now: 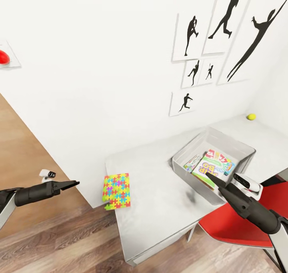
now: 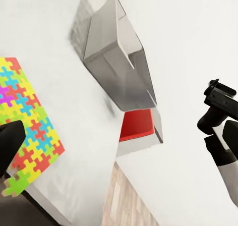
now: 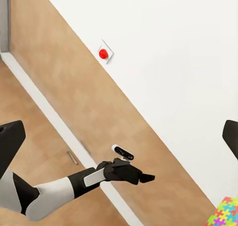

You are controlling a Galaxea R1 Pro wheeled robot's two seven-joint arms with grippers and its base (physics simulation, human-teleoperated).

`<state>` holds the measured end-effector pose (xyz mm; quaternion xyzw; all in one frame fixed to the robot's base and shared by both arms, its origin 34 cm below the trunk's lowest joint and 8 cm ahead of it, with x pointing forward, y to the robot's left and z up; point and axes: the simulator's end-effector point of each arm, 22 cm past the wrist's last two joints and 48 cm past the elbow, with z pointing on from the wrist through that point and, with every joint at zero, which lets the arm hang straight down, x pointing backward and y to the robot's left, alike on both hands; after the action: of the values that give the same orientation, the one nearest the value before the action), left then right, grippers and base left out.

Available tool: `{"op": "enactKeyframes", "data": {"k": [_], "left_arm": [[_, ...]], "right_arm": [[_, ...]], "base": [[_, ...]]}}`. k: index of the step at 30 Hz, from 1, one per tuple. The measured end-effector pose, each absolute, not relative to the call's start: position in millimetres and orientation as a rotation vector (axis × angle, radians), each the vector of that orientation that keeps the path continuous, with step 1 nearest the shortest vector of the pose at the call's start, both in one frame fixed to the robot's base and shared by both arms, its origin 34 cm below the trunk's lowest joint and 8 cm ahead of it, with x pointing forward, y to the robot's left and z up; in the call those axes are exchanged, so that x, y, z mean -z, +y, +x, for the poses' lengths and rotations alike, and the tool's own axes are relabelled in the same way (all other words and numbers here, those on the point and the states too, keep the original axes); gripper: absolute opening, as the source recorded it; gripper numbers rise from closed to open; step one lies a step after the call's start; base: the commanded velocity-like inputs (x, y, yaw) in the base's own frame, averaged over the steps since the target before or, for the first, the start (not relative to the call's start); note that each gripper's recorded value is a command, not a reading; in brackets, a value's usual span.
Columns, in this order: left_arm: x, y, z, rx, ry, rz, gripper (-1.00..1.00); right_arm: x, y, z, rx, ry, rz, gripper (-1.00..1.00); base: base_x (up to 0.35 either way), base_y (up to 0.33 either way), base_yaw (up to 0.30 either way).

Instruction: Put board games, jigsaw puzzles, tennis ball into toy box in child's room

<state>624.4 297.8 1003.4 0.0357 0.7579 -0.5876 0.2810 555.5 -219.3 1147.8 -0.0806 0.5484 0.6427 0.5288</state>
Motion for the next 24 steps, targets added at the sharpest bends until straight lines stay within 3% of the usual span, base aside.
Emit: {"op": "enactKeyframes", "data": {"k": [24], "left_arm": [[-946, 322, 645, 1.281, 2.269, -0.089, 1.00]], "right_arm": [[-1151, -221, 556, -1.528, 1.307, -0.194, 1.00]], "base": [[0.009, 0.000, 0.002]]}}
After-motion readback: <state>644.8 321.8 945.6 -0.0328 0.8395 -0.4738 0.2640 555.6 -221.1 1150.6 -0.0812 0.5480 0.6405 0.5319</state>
